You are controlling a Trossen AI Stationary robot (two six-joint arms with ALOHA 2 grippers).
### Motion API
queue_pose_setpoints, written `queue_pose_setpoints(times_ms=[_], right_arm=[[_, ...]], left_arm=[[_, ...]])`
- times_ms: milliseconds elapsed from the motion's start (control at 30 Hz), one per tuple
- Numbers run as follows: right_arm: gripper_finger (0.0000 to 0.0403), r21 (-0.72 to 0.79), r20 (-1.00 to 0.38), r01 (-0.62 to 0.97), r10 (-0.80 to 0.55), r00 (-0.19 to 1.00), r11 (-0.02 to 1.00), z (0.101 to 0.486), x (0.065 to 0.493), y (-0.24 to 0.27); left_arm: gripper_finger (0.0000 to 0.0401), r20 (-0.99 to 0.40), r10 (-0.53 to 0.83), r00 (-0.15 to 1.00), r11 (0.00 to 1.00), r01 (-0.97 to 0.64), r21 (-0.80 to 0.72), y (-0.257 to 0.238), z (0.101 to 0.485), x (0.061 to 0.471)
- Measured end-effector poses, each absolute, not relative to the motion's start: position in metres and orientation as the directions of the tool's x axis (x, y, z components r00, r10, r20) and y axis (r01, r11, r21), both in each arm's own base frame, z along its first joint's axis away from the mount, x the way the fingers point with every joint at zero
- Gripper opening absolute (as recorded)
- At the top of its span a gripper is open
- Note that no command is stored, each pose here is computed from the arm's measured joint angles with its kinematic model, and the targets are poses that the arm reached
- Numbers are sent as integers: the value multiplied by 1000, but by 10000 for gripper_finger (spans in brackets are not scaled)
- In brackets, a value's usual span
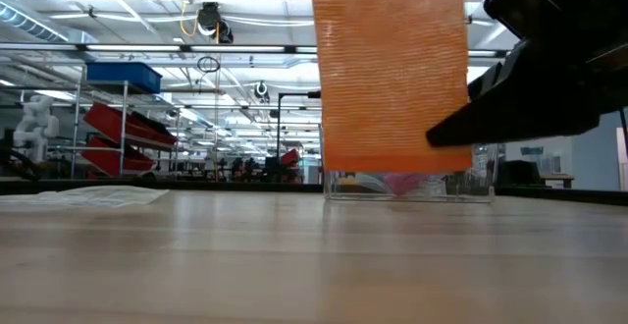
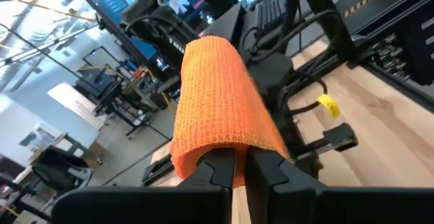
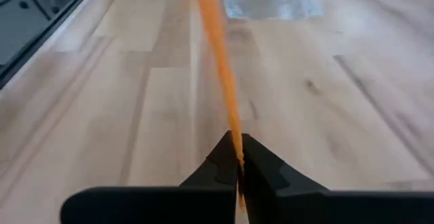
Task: Roll bandage
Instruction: Roll the orange bandage
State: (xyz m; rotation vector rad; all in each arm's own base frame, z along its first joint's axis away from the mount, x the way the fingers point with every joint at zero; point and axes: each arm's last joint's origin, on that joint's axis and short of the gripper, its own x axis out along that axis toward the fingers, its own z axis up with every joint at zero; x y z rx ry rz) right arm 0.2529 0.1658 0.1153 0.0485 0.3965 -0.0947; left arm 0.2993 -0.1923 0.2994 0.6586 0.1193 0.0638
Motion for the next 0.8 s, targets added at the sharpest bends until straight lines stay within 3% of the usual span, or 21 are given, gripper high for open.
queue_pose_setpoints(times_ms=[400, 567, 800], right_arm=[[9, 140, -378, -27, 79, 923, 990, 119, 248, 180], [66, 160, -336, -77, 127, 933, 984, 123, 240, 193], [168, 222, -293, -20, 86, 952, 975, 126, 226, 208]], left_arm=[[13, -207, 142, 968, 768, 24, 640, -180, 286, 304], [13, -233, 156, 960, 771, 30, 637, -176, 283, 305], [13, -241, 156, 958, 768, 36, 639, -176, 282, 305]])
